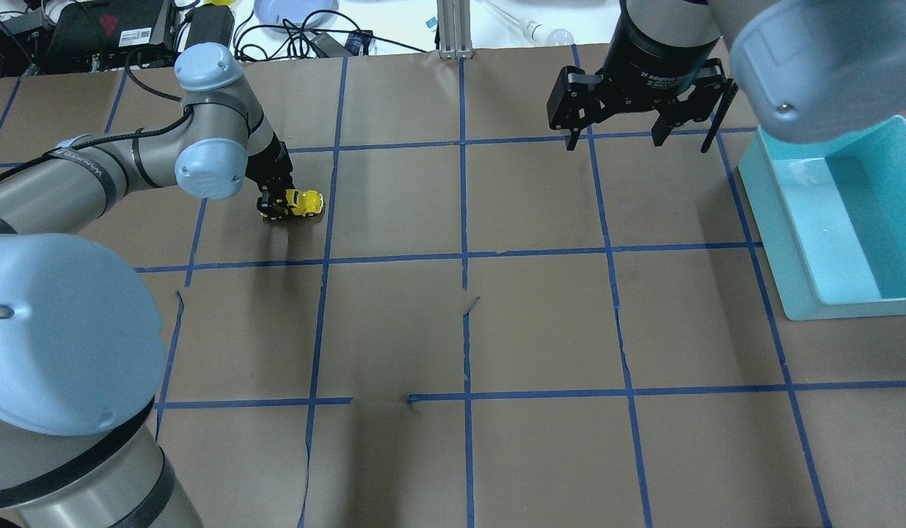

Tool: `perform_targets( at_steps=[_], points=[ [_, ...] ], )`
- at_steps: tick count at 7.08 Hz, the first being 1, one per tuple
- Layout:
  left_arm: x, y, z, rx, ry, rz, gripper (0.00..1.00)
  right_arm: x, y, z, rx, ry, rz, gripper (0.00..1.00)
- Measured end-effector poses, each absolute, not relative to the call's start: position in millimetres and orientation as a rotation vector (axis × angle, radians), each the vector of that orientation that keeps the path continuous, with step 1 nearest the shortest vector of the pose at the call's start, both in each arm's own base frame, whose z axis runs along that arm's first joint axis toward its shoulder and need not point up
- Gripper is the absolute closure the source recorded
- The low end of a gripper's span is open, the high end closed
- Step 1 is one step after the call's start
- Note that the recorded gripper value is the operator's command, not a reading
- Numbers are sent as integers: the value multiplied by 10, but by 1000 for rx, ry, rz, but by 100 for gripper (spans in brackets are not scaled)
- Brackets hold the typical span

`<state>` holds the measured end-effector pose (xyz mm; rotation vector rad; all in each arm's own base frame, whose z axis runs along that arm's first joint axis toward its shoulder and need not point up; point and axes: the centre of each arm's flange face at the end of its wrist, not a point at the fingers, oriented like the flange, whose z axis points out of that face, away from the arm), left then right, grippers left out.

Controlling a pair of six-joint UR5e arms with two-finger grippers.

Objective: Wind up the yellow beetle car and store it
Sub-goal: 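Roll the held car back toward its start with the left gripper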

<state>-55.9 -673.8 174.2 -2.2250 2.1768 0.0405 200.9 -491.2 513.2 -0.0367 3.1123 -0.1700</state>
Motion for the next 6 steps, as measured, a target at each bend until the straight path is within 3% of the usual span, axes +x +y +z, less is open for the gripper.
perform_targets(
  at_steps=[6],
  points=[
    [-176,-6757,1753,-2205,2197,39,92,2011,-4912,5131,-36,3112,-169,0]
  ],
)
